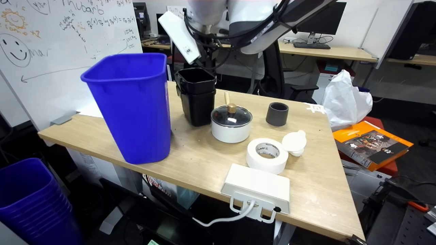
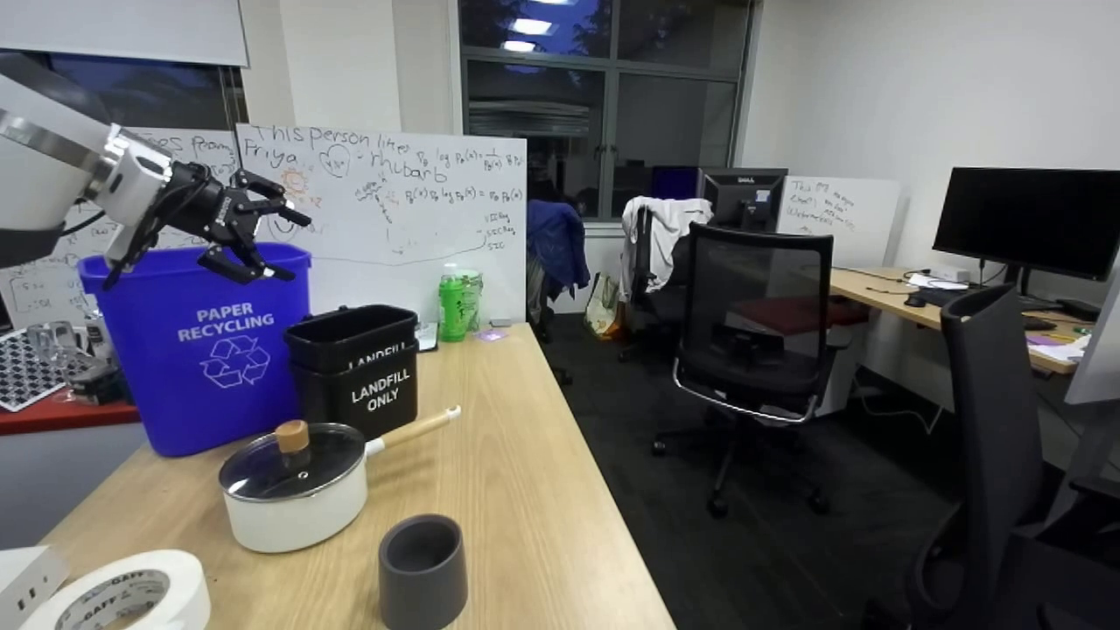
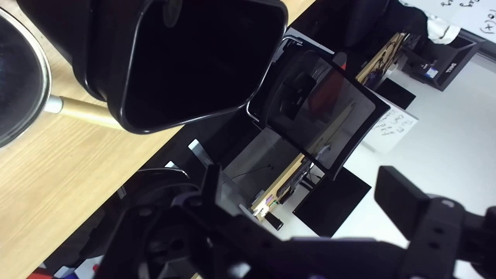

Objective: Take the white stand and put it in the black bin

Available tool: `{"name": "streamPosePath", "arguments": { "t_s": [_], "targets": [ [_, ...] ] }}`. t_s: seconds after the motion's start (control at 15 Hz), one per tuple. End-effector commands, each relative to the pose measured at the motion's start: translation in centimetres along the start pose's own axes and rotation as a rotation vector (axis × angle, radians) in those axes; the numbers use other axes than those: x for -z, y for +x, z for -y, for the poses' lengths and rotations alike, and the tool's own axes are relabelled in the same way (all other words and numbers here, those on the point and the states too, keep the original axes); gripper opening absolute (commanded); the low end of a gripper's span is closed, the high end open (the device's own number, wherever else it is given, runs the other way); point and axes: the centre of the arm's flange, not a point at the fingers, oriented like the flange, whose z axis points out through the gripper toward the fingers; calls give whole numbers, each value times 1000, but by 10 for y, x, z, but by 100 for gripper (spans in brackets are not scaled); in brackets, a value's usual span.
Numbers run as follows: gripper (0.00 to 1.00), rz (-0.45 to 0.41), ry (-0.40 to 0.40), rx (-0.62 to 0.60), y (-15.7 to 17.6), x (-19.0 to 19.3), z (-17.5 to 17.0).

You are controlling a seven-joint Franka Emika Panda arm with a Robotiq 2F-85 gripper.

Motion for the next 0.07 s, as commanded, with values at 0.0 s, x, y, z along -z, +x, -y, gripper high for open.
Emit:
{"name": "streamPosePath", "arguments": {
  "t_s": [0.0],
  "targets": [
    [100,0,0,0,0,0,0]
  ]
}}
